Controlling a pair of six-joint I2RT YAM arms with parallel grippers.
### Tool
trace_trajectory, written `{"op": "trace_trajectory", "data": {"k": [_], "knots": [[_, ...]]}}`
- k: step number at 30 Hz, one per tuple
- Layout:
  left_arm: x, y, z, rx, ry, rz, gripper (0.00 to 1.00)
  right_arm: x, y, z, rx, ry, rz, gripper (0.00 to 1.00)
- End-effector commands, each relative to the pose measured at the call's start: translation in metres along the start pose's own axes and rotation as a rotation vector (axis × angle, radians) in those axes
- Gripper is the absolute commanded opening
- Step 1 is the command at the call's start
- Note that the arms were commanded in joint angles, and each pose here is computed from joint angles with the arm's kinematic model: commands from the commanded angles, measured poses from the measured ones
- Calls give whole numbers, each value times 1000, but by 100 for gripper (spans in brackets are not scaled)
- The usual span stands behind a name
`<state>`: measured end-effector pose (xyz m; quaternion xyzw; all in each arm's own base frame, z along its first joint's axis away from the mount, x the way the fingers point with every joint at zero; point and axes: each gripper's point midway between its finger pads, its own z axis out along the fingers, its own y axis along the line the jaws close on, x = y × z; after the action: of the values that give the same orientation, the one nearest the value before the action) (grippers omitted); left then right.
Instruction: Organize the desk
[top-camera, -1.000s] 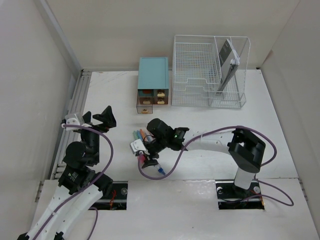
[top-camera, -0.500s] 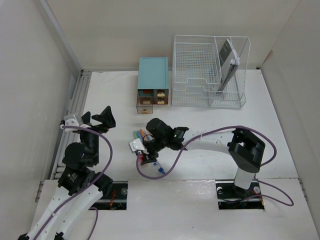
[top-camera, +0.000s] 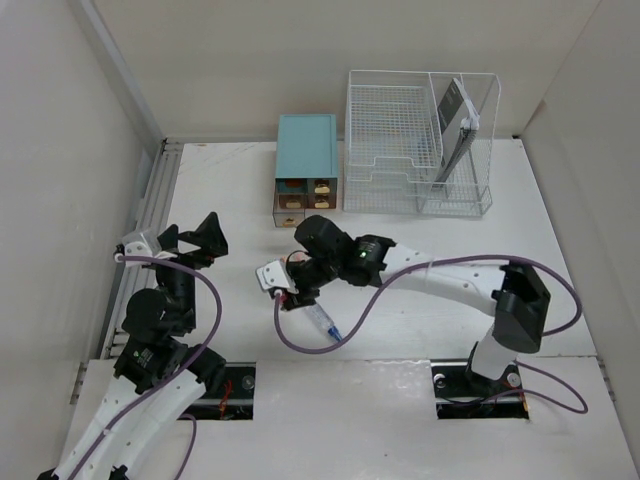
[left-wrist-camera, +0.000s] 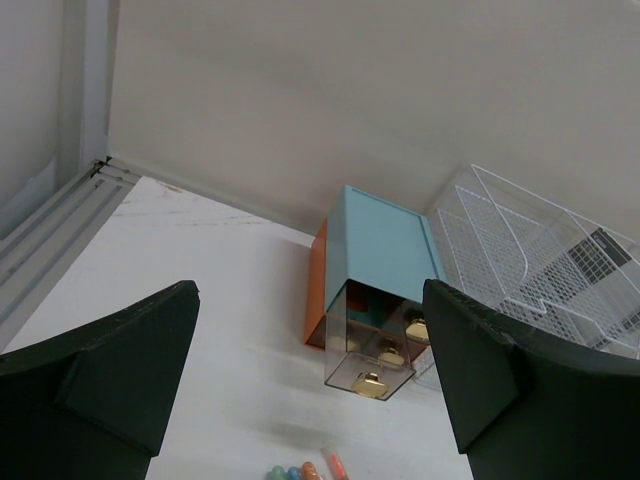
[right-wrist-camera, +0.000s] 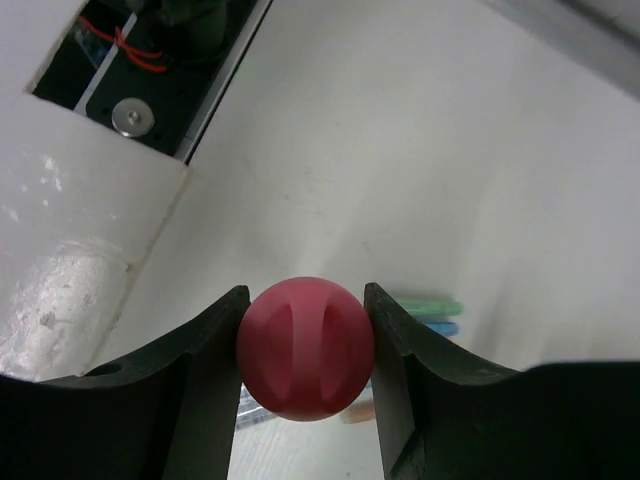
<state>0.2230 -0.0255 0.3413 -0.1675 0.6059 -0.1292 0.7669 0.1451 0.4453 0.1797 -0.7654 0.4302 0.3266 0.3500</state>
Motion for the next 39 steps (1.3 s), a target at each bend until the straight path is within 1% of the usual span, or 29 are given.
{"op": "trace_trajectory", "data": {"k": [1,3,4,6,7,9,10,11,16,17,19,20,23,31,37,38,39], "knots": [[-13,1,-2,-5,-50,-44,93,-61,-23,-42,114,-92,-115,0],[-13,1,-2,-5,-50,-44,93,-69,-35,-51,176,-92,-136,0],[-9,3,-1,-16,-46,-38,93,-64,-47,-54,237,-55,-145,0],[-9,3,-1,-16,-46,-38,93,-67,-66,-61,334,-43,-163,0],[-9,3,-1,-16,-46,-38,93,-64,-80,-68,414,-8,-164,0],[-9,3,-1,-16,-46,-38,93,-63,-98,-79,505,12,-166,0],[-9,3,-1,-16,-46,-38,93,-60,-108,-75,546,8,-144,0],[-9,3,-1,-16,-46,-38,93,-48,-125,-85,619,46,-126,0],[-9,3,-1,-16,-46,-38,93,-45,-179,-110,821,34,-71,0],[-9,3,-1,-16,-46,-38,93,-43,-183,-104,821,34,-71,0],[-9,3,-1,-16,-46,-38,93,-38,-199,-112,862,40,-63,0],[-7,3,0,-18,-39,-33,93,-32,-205,-106,871,54,-57,0],[-4,2,2,-20,-31,-26,93,-30,-216,-109,900,64,-51,0],[-4,2,2,-20,-31,-26,93,-31,-222,-109,910,81,-80,0],[-2,2,3,-22,-24,-21,93,-12,-237,-119,940,106,-60,0],[-2,2,3,-22,-24,-21,93,-12,-238,-115,929,100,-63,0],[-2,2,3,-22,-24,-21,93,0,-242,-113,923,114,-53,0]]}}
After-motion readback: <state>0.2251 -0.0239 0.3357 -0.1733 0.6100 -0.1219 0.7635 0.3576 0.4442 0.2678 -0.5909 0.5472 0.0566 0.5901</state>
